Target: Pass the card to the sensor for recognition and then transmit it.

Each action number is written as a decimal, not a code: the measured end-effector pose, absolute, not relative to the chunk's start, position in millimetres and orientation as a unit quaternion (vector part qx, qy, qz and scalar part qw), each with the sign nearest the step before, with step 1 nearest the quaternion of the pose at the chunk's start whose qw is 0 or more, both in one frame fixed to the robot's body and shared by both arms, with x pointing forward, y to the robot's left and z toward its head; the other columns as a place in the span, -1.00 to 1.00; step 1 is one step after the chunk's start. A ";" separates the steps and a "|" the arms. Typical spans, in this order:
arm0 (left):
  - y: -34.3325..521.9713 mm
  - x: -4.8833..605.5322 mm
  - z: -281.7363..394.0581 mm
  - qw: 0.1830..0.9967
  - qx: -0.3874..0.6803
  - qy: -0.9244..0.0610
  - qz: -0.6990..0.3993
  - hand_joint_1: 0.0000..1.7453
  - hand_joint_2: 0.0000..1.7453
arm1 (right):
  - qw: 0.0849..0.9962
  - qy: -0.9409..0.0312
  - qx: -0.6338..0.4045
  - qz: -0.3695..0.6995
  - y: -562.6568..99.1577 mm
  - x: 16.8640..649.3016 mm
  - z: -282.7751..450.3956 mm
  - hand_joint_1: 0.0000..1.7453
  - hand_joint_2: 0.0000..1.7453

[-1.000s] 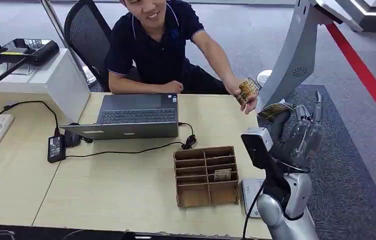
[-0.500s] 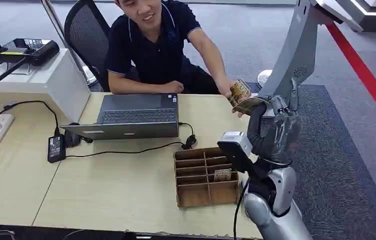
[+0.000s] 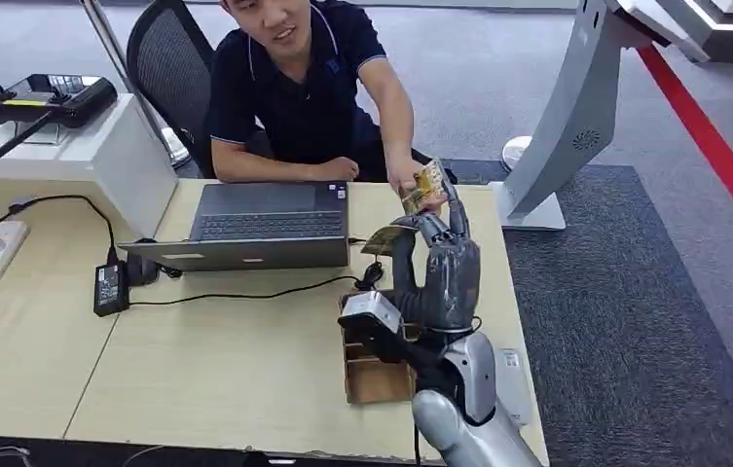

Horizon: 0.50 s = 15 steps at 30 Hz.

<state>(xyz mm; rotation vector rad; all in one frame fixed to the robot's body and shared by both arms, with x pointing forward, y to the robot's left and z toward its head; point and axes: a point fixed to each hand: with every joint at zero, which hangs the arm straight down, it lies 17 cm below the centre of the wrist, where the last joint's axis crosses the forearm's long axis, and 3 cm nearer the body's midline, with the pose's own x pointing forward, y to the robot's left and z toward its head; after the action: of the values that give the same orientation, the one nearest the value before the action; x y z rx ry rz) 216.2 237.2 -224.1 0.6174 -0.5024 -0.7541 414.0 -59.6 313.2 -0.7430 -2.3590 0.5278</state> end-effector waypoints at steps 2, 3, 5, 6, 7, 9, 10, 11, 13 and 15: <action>236.6 216.4 -224.0 0.852 0.293 -0.240 -0.361 -1.00 -1.00 | 0.310 -0.886 -0.274 0.207 -51.5 417.2 302.7 1.00 1.00; 236.4 216.6 -223.9 0.852 0.294 -0.240 -0.362 -1.00 -1.00 | 0.314 -0.884 -0.272 0.212 -47.0 418.4 297.3 1.00 1.00; 236.1 216.5 -223.9 0.851 0.293 -0.240 -0.363 -1.00 -1.00 | 0.322 -0.879 -0.272 0.222 -40.4 420.1 286.1 1.00 1.00; 235.9 216.6 -223.9 0.851 0.293 -0.240 -0.364 -1.00 -1.00 | 0.323 -0.877 -0.273 0.228 -36.9 420.8 282.0 1.00 1.00; 235.9 216.6 -224.0 0.851 0.293 -0.240 -0.365 -1.00 -1.00 | 0.324 -0.875 -0.275 0.232 -34.8 421.7 278.5 1.00 1.00; 234.9 216.1 -224.5 0.851 0.291 -0.239 -0.366 -1.00 -1.00 | 0.327 -0.869 -0.284 0.239 -34.0 425.3 272.4 1.00 1.00; 234.7 215.7 -224.7 0.851 0.290 -0.239 -0.367 -1.00 -1.00 | 0.329 -0.867 -0.289 0.239 -35.5 426.9 270.6 1.00 1.00; 234.8 215.7 -224.7 0.850 0.290 -0.239 -0.368 -1.00 -1.00 | 0.332 -0.864 -0.294 0.239 -38.4 429.5 268.6 1.00 1.00; 234.4 215.9 -224.6 0.850 0.290 -0.240 -0.369 -1.00 -1.00 | 0.338 -0.860 -0.301 0.237 -44.2 433.3 266.0 1.00 1.00; 234.0 216.1 -224.5 0.849 0.290 -0.240 -0.371 -1.00 -1.00 | 0.348 -0.854 -0.309 0.231 -53.4 438.9 262.1 1.00 1.00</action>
<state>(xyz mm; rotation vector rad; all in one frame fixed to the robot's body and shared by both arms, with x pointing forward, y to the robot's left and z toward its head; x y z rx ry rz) 216.1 234.0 -224.5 0.6119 -0.5062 -0.7817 438.9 -53.4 262.1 -0.8024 -2.2156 0.6000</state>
